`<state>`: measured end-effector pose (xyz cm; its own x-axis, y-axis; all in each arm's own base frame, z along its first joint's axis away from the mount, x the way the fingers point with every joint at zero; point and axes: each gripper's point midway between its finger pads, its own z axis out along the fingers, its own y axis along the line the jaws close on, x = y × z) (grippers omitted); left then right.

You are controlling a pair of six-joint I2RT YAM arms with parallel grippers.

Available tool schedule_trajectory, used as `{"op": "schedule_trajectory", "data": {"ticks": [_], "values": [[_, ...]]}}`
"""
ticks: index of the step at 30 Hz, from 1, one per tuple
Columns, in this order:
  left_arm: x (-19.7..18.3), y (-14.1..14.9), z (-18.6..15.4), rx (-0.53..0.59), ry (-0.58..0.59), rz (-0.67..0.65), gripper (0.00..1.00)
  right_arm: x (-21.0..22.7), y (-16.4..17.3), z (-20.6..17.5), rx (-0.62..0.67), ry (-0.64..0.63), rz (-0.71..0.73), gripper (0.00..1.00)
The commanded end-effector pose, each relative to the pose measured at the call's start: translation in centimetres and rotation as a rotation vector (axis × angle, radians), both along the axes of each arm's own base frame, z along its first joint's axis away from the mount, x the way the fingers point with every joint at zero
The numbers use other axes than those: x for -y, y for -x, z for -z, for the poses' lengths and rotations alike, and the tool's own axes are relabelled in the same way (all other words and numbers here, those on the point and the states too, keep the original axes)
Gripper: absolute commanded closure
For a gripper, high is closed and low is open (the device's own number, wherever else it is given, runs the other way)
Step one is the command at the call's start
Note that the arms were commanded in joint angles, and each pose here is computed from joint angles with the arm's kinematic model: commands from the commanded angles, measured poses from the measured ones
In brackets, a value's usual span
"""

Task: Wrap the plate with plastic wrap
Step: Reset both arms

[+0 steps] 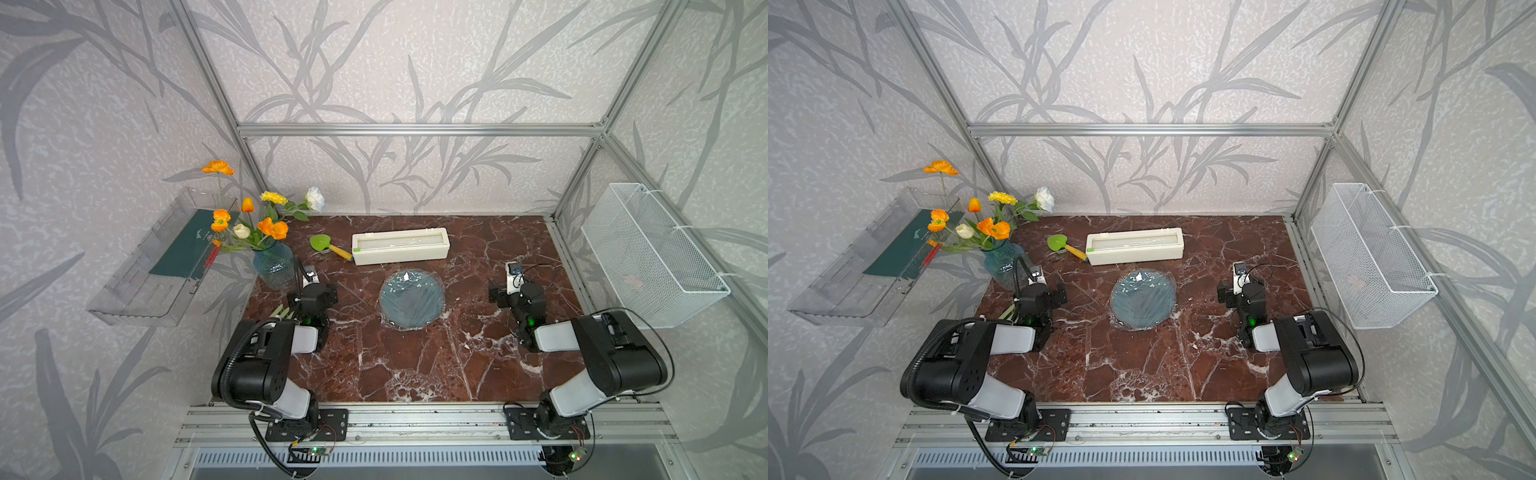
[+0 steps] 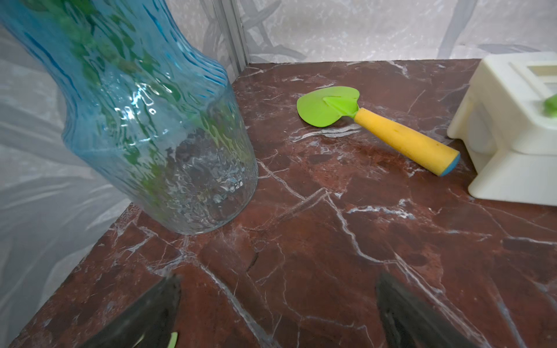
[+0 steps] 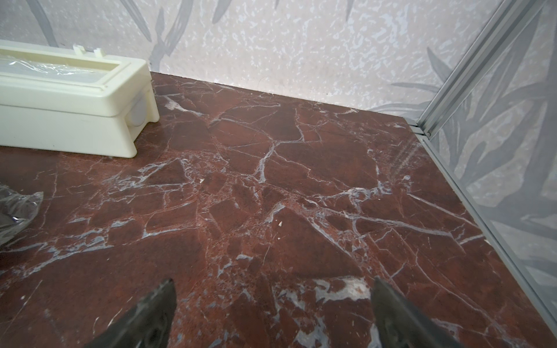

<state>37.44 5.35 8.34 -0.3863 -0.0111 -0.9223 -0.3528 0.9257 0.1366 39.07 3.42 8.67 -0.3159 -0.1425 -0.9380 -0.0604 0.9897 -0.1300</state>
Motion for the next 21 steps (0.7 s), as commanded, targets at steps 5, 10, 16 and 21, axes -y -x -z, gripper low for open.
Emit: {"op": "schedule_trajectory", "data": {"ticks": [5,10,16,21], "values": [[-0.04,-1.04,-1.48,0.058,0.032,-0.003,0.0,0.1,-0.51,-0.74,0.026,-0.007,0.006,0.01],[-0.01,-1.05,-1.46,0.059,0.032,-0.003,0.0,0.1,-0.49,-0.7,0.025,-0.007,0.005,0.01],[-0.02,-1.1,-1.5,0.059,0.033,-0.003,0.0,0.08,-0.48,-0.73,0.027,-0.007,0.005,0.01],[0.0,-1.13,-1.39,0.053,0.032,-0.002,0.0,0.1,-0.5,-0.72,0.026,-0.007,0.005,0.01]]}}
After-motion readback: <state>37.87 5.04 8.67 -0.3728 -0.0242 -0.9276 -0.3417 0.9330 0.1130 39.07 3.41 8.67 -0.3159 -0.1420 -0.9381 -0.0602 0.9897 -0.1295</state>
